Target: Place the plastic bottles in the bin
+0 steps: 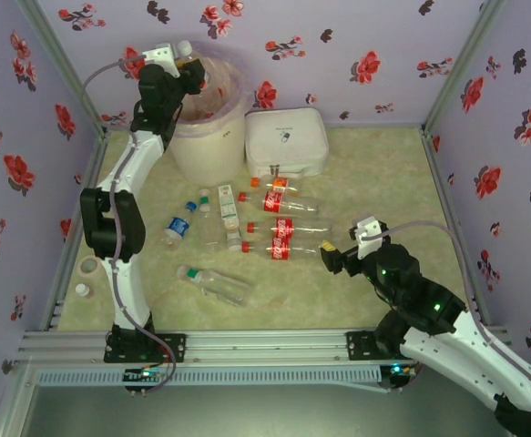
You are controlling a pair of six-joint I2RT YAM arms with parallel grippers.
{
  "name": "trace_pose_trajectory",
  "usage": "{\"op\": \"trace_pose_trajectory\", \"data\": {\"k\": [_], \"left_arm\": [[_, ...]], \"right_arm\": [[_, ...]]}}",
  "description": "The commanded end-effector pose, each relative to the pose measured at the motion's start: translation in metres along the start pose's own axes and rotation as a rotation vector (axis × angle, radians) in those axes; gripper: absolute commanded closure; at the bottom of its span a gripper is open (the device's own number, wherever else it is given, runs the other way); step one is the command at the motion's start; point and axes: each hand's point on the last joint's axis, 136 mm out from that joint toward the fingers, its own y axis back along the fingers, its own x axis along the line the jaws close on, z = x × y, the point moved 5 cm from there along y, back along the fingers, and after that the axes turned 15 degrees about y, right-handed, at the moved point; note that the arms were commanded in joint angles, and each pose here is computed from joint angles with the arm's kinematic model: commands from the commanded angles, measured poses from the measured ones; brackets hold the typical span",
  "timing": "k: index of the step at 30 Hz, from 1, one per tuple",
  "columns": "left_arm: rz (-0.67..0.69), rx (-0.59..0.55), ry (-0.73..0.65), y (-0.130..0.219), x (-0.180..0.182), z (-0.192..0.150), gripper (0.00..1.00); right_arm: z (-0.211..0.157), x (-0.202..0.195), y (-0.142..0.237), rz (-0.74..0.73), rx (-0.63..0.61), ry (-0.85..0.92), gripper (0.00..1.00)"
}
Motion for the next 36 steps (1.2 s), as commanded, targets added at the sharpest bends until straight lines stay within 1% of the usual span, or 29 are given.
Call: {"op": "trace_pose_trajectory", "data": {"k": [1,4,7,12,18,23,25,26,28,29,30,33,35,36], "left_arm": [[-0.079,0.065,0.077,0.009,-0.027,-0.004,1.0],[-0.101,0.059,0.063,0.017,-0.044,0.009,1.0],[-0.088,0.076,0.049,0.019,-0.043,0.007,1.0],[-0.031,0.172,0.022,0.019,-0.023,-0.023,1.0],[0.137,0.258,-0.126,0.015,0.01,-0.055,1.0],[0.191,0.346,-0.207,0.011,0.025,-0.083,0.99],[0.201,0.389,-0.238,0.01,0.026,-0.093,0.93],[0.202,0.4,-0.244,0.01,0.025,-0.096,0.86],[0.2,0.4,-0.238,0.011,0.023,-0.094,0.68],[0.197,0.39,-0.228,0.011,0.019,-0.089,0.55],[0.192,0.38,-0.221,0.012,0.014,-0.083,0.48],[0.147,0.354,-0.199,0.015,-0.005,-0.064,0.34],[0.12,0.338,-0.196,0.018,-0.017,-0.051,0.27],[0.11,0.33,-0.196,0.021,-0.023,-0.045,0.24]], "right_arm": [[0.007,0.0,0.001,0.008,-0.028,0.008,0.01],[0.005,0.002,-0.001,0.01,-0.025,0.013,0.01],[0.002,0.003,-0.003,0.011,-0.019,0.017,0.01],[0.0,0.004,-0.004,0.014,-0.009,0.032,0.01],[-0.002,0.002,-0.001,0.006,0.002,0.043,0.01],[-0.004,0.002,-0.002,0.0,0.009,0.037,0.01],[-0.005,0.002,-0.003,0.0,0.017,0.037,0.01],[-0.005,0.002,-0.003,0.001,0.023,0.038,0.01],[-0.005,0.003,-0.004,0.004,0.034,0.037,0.01],[-0.004,0.003,-0.005,0.005,0.04,0.039,0.01],[-0.005,0.003,-0.006,0.007,0.05,0.043,0.01],[-0.006,0.005,-0.009,0.016,0.071,0.052,0.01],[-0.005,0.006,-0.01,0.02,0.067,0.051,0.01],[-0.008,0.009,-0.014,0.028,0.086,0.058,0.01]]}}
